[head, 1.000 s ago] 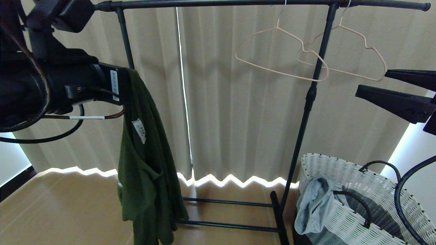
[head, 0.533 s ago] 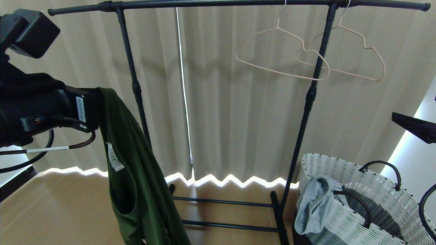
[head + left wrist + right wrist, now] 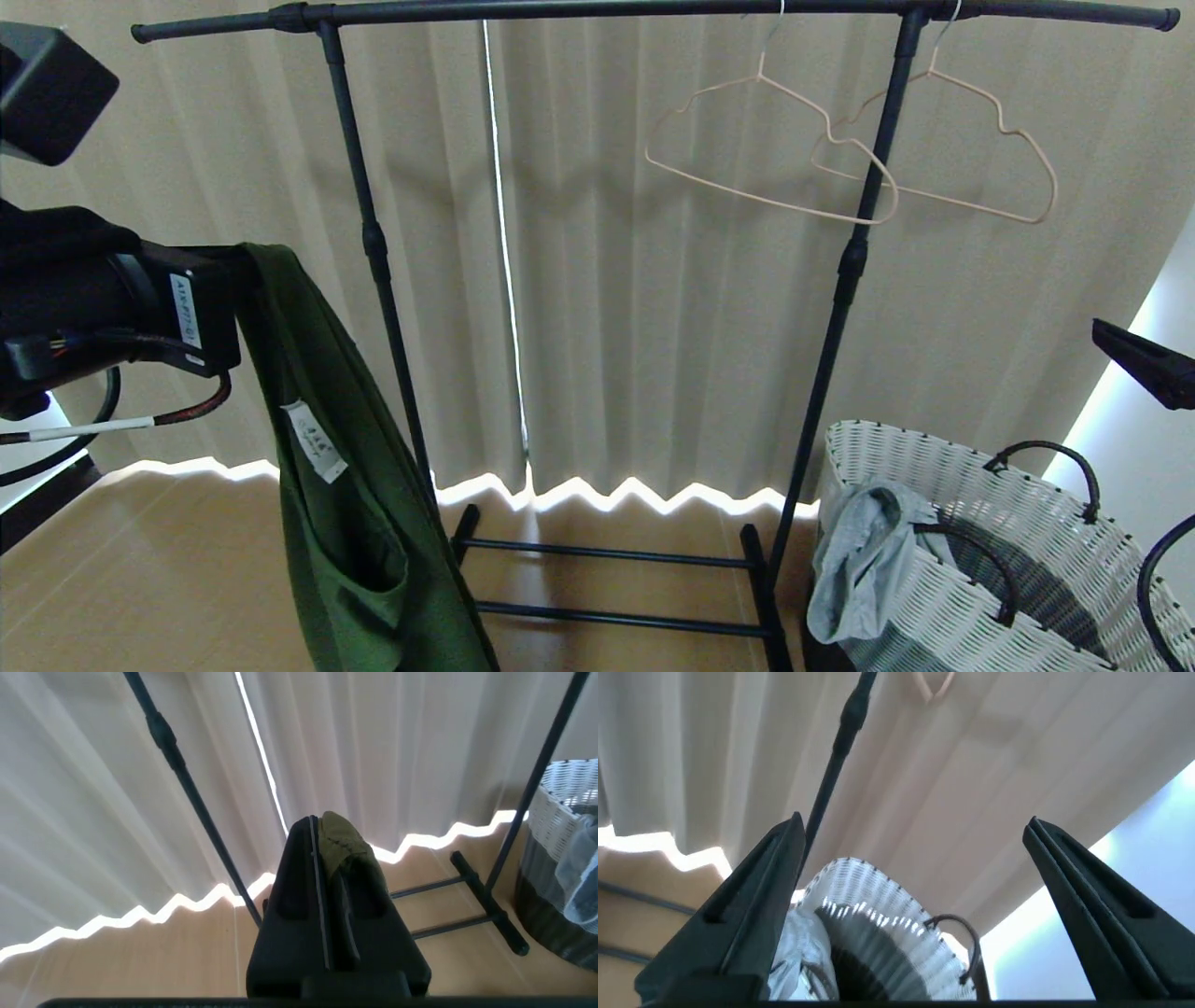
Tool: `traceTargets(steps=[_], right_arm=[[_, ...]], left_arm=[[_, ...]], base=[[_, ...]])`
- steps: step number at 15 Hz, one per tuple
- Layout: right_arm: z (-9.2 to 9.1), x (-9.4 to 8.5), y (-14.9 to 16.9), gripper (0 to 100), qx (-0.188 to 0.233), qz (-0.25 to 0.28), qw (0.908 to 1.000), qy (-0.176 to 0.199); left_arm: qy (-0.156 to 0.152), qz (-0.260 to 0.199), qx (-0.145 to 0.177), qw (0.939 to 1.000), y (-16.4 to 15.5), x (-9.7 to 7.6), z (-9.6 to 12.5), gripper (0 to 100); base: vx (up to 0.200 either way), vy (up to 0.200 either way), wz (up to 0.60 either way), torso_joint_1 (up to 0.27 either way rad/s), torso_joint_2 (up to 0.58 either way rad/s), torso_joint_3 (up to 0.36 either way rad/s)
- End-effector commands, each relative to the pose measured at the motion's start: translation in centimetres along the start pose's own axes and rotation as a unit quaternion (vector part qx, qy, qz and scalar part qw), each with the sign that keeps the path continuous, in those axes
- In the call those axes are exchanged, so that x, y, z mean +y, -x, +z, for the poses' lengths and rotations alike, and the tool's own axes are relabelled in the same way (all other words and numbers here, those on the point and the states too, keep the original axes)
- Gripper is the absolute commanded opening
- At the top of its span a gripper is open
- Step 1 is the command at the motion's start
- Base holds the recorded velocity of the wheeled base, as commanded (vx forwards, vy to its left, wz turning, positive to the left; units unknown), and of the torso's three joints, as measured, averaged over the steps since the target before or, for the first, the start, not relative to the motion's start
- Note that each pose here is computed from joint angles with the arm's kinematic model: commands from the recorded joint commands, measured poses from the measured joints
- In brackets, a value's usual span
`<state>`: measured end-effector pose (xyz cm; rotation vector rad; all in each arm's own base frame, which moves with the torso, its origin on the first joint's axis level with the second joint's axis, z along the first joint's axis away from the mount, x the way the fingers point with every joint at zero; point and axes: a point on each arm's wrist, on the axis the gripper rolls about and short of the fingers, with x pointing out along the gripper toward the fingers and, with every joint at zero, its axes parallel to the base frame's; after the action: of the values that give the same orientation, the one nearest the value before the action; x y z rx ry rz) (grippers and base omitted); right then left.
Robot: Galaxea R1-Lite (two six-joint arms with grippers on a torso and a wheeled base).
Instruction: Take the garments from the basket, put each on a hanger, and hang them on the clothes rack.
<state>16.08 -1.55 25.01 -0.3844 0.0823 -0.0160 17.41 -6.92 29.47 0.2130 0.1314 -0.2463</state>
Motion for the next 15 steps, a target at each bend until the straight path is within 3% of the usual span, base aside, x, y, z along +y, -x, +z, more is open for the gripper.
traceTargets(steps=[1,5,15], right_arm=[[-0.42,0.13,-0.01,100,0.007,0.001,1.0000,0.007],[-0.59,0.24,0.74,100,0.005,-0.006,0.9995,0.032],[-1.07,-0.25,0.72,100,0.025,-0.019,0.9991,0.029]], left_arm=[[0.000,0.000,0.000,1.0000,0.09,0.01,-0.07,0],[0.000,0.000,0.003,1.0000,0.05,0.00,-0.23,0],[-0.002,-0.001,0.002,1.0000,0.34,0.00,-0.35,0]], base=[[0.000,0.000,0.00,0.000,0.00,0.000],[0.000,0.000,0.00,0.000,0.00,0.000],[0.000,0.000,0.00,0.000,0.00,0.000]])
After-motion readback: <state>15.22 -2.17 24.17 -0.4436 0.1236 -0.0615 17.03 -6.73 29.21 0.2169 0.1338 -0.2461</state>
